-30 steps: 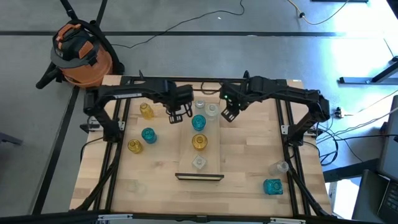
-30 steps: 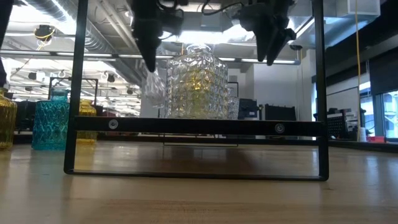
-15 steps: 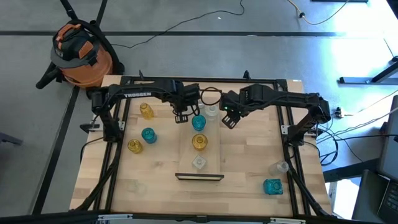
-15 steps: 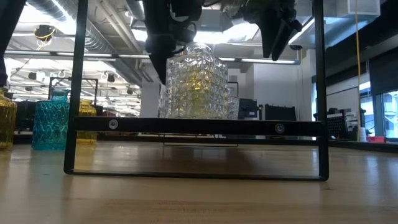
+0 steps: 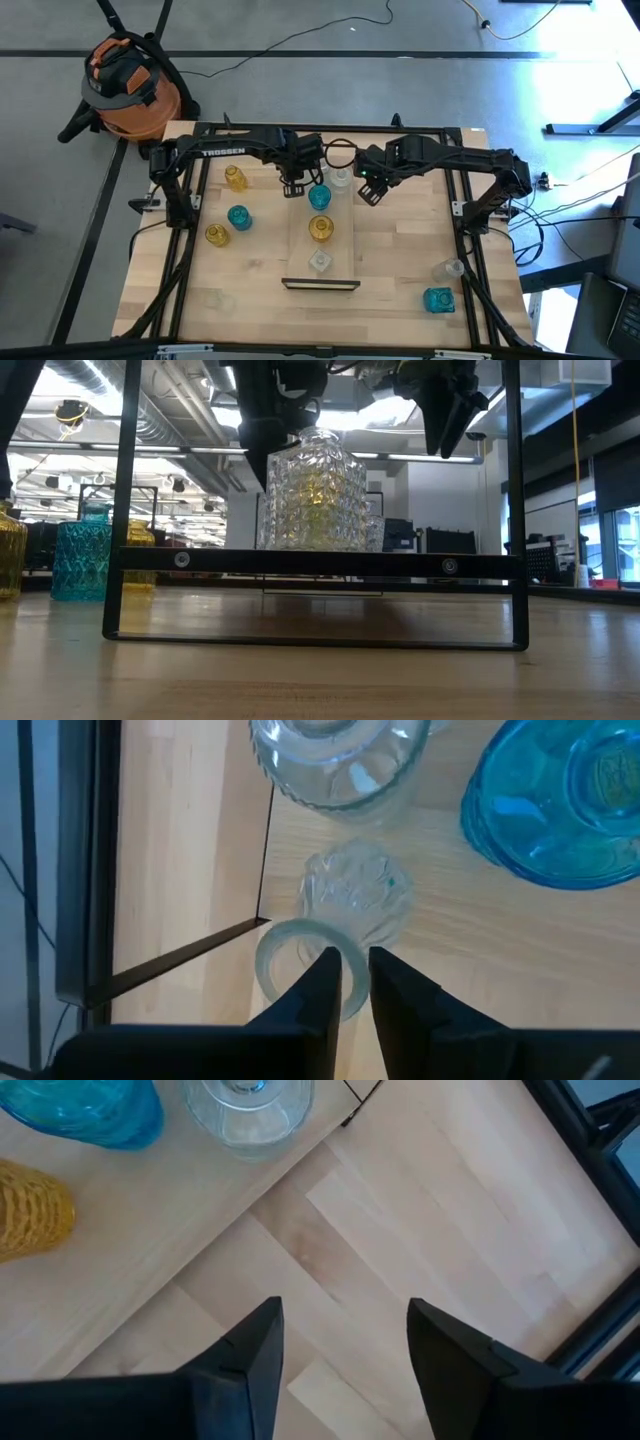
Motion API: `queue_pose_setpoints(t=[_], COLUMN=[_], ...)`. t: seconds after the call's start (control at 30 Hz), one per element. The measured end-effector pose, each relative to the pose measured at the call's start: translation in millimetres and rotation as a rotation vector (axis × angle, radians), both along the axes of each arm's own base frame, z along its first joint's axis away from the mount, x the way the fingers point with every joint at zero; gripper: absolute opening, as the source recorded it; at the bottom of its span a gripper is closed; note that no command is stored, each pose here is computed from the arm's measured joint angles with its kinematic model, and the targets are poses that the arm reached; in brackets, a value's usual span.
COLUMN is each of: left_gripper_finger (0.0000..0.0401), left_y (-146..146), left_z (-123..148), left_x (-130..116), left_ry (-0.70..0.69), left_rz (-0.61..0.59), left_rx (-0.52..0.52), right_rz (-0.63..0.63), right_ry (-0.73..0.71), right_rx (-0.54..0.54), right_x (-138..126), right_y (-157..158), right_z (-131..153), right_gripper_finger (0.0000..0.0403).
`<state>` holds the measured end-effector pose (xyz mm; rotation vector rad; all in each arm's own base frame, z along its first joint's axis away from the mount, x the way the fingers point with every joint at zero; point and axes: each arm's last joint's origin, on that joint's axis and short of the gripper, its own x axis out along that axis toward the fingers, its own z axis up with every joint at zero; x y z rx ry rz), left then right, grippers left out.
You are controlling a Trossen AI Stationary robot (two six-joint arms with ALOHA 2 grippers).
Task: Sort vases onto shelf
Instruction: Put the transparent vase on the shelf aligned with the other top transparent vase
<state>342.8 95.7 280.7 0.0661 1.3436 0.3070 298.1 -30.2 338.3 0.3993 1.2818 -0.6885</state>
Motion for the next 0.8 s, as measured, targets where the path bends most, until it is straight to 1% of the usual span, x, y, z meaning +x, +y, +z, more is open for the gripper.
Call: queue_pose_setpoints(t=[0.33, 0.6, 0.8], left_gripper_finger=[0.005, 0.0051, 0.0053], left_y=[0.2, 0.1, -0.7], left_z=[0.2, 0.2, 0.1], left_x=[0.6, 0.6, 0.8], left_ry=[-0.002, -0.008, -0.01], left_rz=[-0.018, 0.007, 0.003], left_rx=[0.005, 0.0, -0.007], right_rz=[0.0, 0.003, 0.003], right_ry=[0.0, 0.001, 0.001], right_rx=[0.0, 0.0, -0.005], right_x=[0.0, 0.0, 0.0], right_y=[-0.1, -0.1, -0.2], right_z=[0.0, 0.0, 0.0], right_gripper_finger=[0.0175, 0.0175, 0.0175])
